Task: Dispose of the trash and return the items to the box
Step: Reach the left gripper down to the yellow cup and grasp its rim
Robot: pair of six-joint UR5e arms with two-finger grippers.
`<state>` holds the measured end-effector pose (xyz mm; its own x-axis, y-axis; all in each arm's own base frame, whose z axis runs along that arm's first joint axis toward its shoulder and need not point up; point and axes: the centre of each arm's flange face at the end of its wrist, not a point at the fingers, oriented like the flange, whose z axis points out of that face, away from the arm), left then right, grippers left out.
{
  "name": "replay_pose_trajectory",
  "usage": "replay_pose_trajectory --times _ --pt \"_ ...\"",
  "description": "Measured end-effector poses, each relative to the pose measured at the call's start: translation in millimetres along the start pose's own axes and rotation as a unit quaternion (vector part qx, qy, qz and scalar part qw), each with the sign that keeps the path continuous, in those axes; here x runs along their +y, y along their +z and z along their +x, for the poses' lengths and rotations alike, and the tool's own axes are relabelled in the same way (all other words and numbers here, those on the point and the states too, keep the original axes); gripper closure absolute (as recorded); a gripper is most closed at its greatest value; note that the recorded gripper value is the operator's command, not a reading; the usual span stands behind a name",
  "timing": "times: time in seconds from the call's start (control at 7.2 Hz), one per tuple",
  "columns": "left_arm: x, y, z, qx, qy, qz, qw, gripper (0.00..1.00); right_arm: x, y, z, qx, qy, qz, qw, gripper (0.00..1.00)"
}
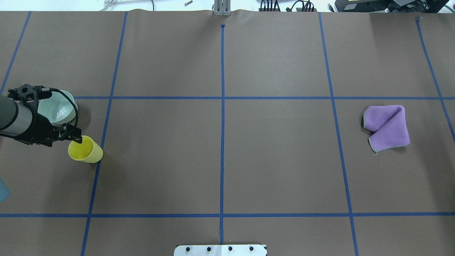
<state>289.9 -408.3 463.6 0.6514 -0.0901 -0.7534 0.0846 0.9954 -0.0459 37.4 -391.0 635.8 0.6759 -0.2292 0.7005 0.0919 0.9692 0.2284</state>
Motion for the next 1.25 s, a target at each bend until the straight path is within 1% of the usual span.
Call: replay_pose_trajectory --times 0.14,0.28,0.69,0.83,0.97,1.11,1.25 --pt "3.1 3.8 1.9 0.000 0.002 -0.004 1.0000 0.77 -0.2 0.0 0.0 0.000 0.000 0.000 1.0000 0.00" --pt "4.9 7.6 2.1 -0.002 0.002 -0.007 1.0000 1.00 -0.3 0.0 0.0 0.000 0.000 0.000 1.0000 0.00" --pt "6.7 9.3 5.3 0.002 0.004 -0.012 0.9999 1.00 -1.9 0.4 -0.7 -0.003 -0.001 0.000 1.0000 0.00" --pt "9.0 3.1 10.7 0.012 0.008 -0.017 0.9998 1.00 -5.6 1.2 -1.5 -0.002 -0.003 0.000 1.0000 0.00" --pt "10.3 -11.0 15.7 0.032 0.009 -0.029 0.9990 1.00 -18.5 4.2 -0.9 -0.001 -0.007 0.000 1.0000 0.00" --pt "3.8 -35.1 13.6 0.058 0.002 -0.037 0.9976 1.00 -41.0 9.4 2.0 -0.002 -0.010 0.002 1.0000 0.00" --pt "-11.0 -67.3 1.5 0.082 -0.010 -0.031 0.9961 1.00 -61.1 13.9 0.5 -0.003 -0.006 0.002 1.0000 0.00"
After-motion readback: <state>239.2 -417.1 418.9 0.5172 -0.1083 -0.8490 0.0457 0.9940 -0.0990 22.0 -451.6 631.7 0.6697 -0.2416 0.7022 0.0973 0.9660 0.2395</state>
